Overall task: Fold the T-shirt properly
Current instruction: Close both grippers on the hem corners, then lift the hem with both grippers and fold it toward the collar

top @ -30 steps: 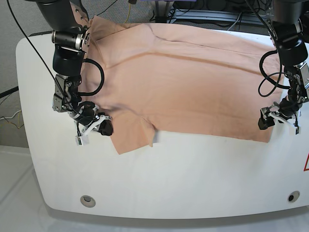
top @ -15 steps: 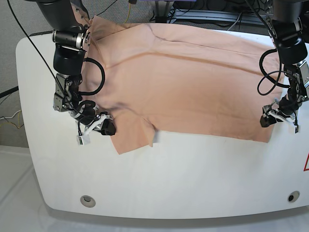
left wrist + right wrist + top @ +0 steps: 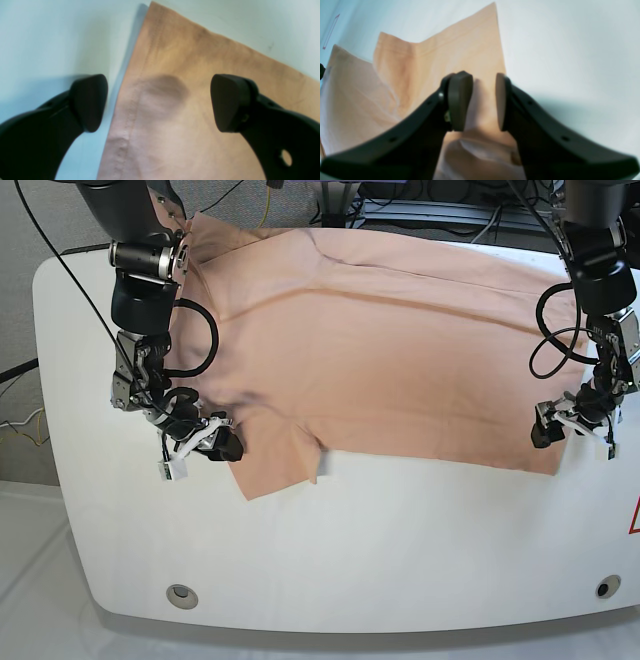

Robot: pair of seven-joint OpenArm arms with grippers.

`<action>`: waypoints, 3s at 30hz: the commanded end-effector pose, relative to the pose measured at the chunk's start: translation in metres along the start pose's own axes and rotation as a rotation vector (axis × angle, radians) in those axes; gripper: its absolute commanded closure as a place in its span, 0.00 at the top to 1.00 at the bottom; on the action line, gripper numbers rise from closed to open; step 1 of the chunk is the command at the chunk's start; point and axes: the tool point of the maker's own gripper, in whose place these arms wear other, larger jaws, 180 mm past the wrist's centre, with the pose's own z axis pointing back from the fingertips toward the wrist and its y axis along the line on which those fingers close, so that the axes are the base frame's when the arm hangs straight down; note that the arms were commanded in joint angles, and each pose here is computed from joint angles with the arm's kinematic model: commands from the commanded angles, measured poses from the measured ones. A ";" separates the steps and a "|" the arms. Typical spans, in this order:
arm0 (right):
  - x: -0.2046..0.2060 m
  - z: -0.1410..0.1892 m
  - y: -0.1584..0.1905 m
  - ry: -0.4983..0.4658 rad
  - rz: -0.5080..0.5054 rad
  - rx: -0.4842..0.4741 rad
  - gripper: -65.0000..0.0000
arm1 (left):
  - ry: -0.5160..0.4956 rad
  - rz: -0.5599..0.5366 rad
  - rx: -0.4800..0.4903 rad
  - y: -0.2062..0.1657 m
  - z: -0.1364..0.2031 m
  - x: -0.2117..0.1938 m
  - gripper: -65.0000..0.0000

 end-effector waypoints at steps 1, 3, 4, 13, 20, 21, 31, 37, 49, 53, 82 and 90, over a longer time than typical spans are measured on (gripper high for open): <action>-0.001 0.001 -0.005 0.040 0.021 -0.020 0.26 | -0.047 -0.006 0.004 0.004 0.004 0.021 0.98; -0.002 0.001 -0.005 0.044 0.021 -0.020 0.22 | -0.045 -0.007 0.004 0.003 0.003 0.021 0.97; -0.002 0.001 -0.004 0.045 0.021 -0.019 0.20 | -0.045 -0.006 0.003 0.003 0.003 0.021 0.97; -0.010 0.000 -0.004 0.071 0.020 -0.020 0.23 | 0.014 -0.005 -0.021 -0.001 0.002 0.007 0.53; -0.011 0.000 -0.003 0.079 0.024 -0.018 0.17 | 0.019 -0.013 -0.041 -0.006 0.001 0.008 0.02; -0.011 0.000 -0.003 0.078 0.024 -0.017 0.14 | 0.017 -0.014 -0.047 -0.008 0.000 0.008 0.00; -0.007 -0.001 -0.004 0.076 0.030 -0.021 0.00 | -0.021 -0.024 -0.045 -0.007 0.003 0.016 0.00; -0.004 -0.001 -0.003 0.071 0.032 -0.020 0.00 | -0.023 -0.023 -0.043 -0.006 0.003 0.016 0.00; 0.012 -0.006 0.004 0.042 0.039 -0.005 0.00 | -0.005 -0.023 -0.050 -0.007 0.003 0.014 0.24; 0.007 -0.008 0.008 0.057 0.037 0.004 0.00 | -0.023 -0.019 -0.057 -0.008 0.007 0.017 0.11; 0.073 0.064 0.076 -0.030 0.463 -0.028 0.00 | -0.070 -0.134 -0.022 0.004 0.058 0.018 0.00; 0.092 0.068 0.068 -0.057 0.486 -0.059 0.00 | -0.104 -0.148 -0.007 0.005 0.064 0.029 0.00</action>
